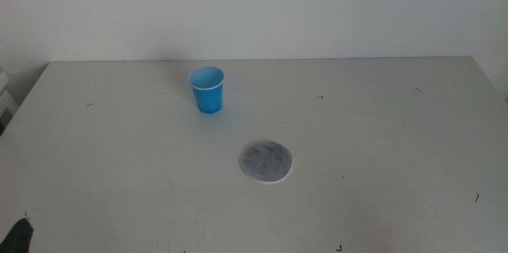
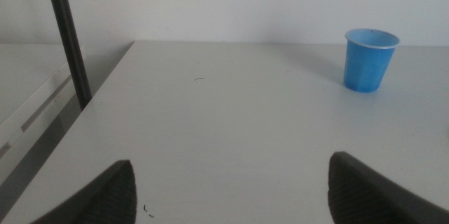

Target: Place an empty cup on a cup mat.

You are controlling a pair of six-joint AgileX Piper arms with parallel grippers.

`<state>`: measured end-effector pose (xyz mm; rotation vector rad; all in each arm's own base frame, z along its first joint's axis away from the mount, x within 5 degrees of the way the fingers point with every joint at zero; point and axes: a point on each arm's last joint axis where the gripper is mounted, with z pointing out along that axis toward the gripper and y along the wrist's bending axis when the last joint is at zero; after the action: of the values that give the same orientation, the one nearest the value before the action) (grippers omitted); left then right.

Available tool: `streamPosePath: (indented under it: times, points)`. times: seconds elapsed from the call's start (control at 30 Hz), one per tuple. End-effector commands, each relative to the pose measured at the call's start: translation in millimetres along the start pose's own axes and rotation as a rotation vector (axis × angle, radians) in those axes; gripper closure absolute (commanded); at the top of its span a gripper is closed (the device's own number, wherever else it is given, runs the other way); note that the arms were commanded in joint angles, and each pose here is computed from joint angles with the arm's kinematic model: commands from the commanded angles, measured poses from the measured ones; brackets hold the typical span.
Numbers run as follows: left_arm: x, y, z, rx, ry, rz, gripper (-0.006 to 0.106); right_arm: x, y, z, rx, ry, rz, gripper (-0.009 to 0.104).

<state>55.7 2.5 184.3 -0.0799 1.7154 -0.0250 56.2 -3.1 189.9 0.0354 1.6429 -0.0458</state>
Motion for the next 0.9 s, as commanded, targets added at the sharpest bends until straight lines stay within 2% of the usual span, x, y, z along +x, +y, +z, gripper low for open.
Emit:
streamPosePath:
  times: [0.0, 0.33, 0.67, 0.87]
  points:
    - [-24, -3, -1, 0.02, -0.085, -0.006, -0.005, -12, 0, -3, -0.002, -0.109, -0.017, 0.001]
    - [-125, -11, 20, 0.022, -0.065, 0.02, -0.005, -12, 0, -3, -0.002, -0.109, -0.017, 0.001]
    - [-228, -46, 67, 0.168, -0.022, 0.119, -0.005, -12, 0, -3, -0.002, -0.109, -0.017, 0.001]
    - [-276, -65, 116, 0.158, 0.101, 0.118, -0.005, -12, 0, -3, -0.002, -0.109, -0.017, 0.001]
